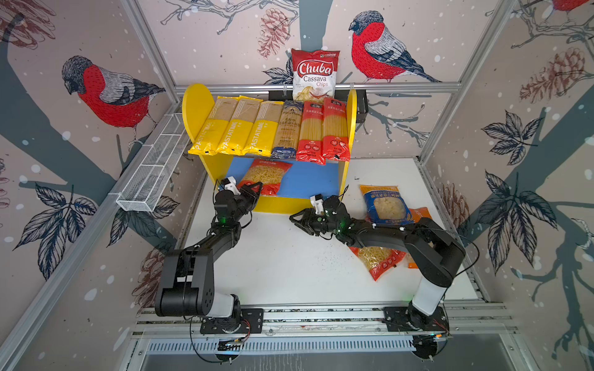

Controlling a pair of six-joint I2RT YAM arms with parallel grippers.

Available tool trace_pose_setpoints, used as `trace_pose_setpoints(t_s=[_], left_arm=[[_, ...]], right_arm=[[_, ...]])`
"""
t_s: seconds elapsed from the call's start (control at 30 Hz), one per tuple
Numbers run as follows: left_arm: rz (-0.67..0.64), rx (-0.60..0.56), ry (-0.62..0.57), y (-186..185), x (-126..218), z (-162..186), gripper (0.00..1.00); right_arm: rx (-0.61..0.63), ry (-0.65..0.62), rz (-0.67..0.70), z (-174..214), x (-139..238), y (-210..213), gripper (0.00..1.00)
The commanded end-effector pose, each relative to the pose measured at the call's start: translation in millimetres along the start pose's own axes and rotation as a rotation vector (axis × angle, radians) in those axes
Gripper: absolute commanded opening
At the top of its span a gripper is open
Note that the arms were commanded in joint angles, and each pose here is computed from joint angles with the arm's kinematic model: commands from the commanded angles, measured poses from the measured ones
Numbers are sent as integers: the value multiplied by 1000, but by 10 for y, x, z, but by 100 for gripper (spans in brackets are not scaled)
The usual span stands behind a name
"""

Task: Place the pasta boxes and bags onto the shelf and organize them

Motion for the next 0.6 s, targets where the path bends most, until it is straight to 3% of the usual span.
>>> trace_pose_setpoints(t_s=[0.0, 0.2, 0.57], left_arm=[[1, -79, -112, -55, 36, -344, 0], [-60, -94, -173, 69, 156, -493, 0], [-124, -58, -102, 551, 254, -398, 0]], right_arm=[[13, -16, -40, 2, 27, 95, 45], [12, -27, -35, 0, 74, 54, 45], [26, -37, -23, -4, 109, 54, 45]])
Point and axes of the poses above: each gripper's point midway between its finger pads, its own x axis back along the fingers, its own y axis along the line the jaws close on, z = x × y, the point moved 1 cm from there along x, back along the fingers, and after that the axes turned 11 degrees about -x, right-handed, at the moved point
